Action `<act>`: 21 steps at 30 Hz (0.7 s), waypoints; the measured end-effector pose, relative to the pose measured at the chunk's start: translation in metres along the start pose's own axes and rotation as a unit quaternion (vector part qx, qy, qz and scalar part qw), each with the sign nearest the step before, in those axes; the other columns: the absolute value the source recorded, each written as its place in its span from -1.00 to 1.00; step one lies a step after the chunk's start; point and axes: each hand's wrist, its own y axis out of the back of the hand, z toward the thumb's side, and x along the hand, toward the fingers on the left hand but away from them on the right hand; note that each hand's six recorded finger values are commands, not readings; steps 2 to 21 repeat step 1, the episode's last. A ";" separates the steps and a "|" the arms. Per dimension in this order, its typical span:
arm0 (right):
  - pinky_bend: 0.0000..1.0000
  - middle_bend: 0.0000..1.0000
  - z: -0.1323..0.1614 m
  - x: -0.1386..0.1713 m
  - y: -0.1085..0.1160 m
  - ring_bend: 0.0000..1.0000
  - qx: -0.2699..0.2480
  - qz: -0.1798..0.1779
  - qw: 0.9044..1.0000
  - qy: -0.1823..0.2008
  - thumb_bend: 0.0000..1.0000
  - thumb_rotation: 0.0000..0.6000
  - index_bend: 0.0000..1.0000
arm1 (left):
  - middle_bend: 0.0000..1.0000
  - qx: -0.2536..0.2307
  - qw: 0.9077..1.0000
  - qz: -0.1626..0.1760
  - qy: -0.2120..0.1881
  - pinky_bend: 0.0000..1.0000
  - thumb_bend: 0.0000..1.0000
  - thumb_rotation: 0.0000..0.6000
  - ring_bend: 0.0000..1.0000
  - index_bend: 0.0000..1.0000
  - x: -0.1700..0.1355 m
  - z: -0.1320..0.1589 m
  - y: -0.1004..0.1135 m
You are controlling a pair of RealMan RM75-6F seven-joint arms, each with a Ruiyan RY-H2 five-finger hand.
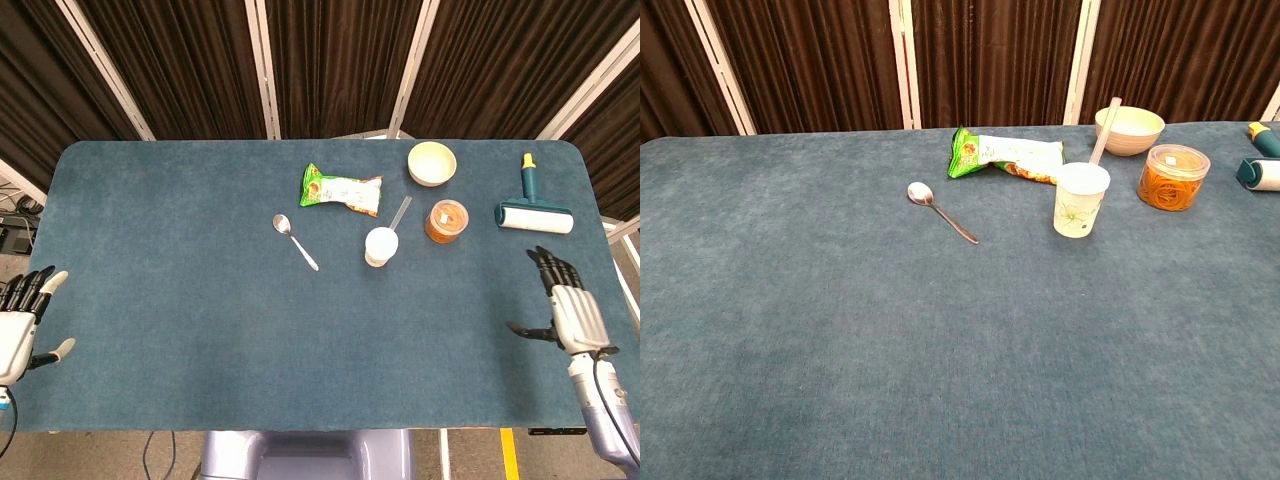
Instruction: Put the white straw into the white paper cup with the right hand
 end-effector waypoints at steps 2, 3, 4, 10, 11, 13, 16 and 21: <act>-1.00 -1.00 0.000 0.001 0.002 -1.00 0.003 -0.009 1.000 -0.002 -0.82 1.00 -1.00 | -1.00 0.000 1.000 0.000 -0.001 -1.00 -0.55 1.00 -1.00 -0.84 0.000 0.000 0.000; -1.00 -1.00 0.000 0.001 0.002 -1.00 0.003 -0.009 1.000 -0.002 -0.82 1.00 -1.00 | -1.00 0.000 1.000 0.000 -0.001 -1.00 -0.55 1.00 -1.00 -0.84 0.000 0.000 0.000; -1.00 -1.00 0.000 0.001 0.002 -1.00 0.003 -0.009 1.000 -0.002 -0.82 1.00 -1.00 | -1.00 0.000 1.000 0.000 -0.001 -1.00 -0.55 1.00 -1.00 -0.84 0.000 0.000 0.000; -1.00 -1.00 0.000 0.001 0.002 -1.00 0.003 -0.009 1.000 -0.002 -0.82 1.00 -1.00 | -1.00 0.000 1.000 0.000 -0.001 -1.00 -0.55 1.00 -1.00 -0.84 0.000 0.000 0.000; -1.00 -1.00 0.000 0.001 0.002 -1.00 0.003 -0.009 1.000 -0.002 -0.82 1.00 -1.00 | -1.00 0.000 1.000 0.000 -0.001 -1.00 -0.55 1.00 -1.00 -0.84 0.000 0.000 0.000; -1.00 -1.00 0.000 0.001 0.002 -1.00 0.003 -0.009 1.000 -0.002 -0.82 1.00 -1.00 | -1.00 0.000 1.000 0.000 -0.001 -1.00 -0.55 1.00 -1.00 -0.84 0.000 0.000 0.000; -1.00 -1.00 0.000 0.001 0.002 -1.00 0.003 -0.009 1.000 -0.002 -0.82 1.00 -1.00 | -1.00 0.000 1.000 0.000 -0.001 -1.00 -0.55 1.00 -1.00 -0.84 0.000 0.000 0.000; -1.00 -1.00 0.000 0.001 0.002 -1.00 0.003 -0.009 1.000 -0.002 -0.82 1.00 -1.00 | -1.00 0.000 1.000 0.000 -0.001 -1.00 -0.55 1.00 -1.00 -0.84 0.000 0.000 0.000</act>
